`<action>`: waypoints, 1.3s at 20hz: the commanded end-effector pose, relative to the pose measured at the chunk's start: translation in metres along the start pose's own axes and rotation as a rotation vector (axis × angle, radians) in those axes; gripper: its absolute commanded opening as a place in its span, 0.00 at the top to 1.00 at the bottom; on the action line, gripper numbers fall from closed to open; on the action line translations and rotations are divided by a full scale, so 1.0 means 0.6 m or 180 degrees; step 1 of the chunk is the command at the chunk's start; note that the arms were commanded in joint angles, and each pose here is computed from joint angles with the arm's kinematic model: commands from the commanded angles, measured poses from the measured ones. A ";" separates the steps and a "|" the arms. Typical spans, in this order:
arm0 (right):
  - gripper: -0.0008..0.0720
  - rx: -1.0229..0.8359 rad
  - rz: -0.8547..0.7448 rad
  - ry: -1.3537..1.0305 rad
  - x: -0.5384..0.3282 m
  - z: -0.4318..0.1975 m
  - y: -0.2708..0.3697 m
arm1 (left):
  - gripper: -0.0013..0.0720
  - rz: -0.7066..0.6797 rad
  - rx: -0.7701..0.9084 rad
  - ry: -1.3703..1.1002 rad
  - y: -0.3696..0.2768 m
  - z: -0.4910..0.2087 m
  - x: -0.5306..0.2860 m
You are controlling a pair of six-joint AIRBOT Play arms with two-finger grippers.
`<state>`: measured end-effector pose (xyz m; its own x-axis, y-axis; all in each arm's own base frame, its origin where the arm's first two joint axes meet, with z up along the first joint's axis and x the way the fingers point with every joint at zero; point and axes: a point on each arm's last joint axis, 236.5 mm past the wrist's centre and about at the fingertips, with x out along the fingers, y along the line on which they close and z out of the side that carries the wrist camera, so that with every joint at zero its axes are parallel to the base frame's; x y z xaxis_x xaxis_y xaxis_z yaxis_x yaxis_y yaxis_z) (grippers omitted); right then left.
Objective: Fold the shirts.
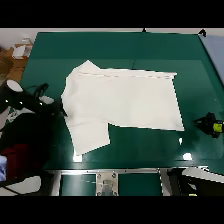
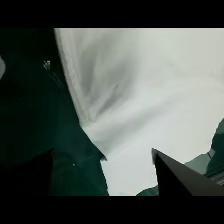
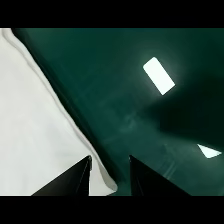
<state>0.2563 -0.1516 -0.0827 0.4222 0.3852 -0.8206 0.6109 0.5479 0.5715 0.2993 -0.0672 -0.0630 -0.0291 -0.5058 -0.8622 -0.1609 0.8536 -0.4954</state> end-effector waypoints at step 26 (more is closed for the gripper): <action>0.46 -0.0418 0.0141 0.1105 0.127 -0.119 0.027 | 0.95 -0.0601 0.0130 -0.0414 -0.029 0.043 0.071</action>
<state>0.2792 -0.0696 -0.1215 0.3313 0.6113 -0.7187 0.5360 0.5050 0.6765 0.3249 -0.1011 -0.0937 0.1200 -0.6421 -0.7571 -0.1124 0.7490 -0.6530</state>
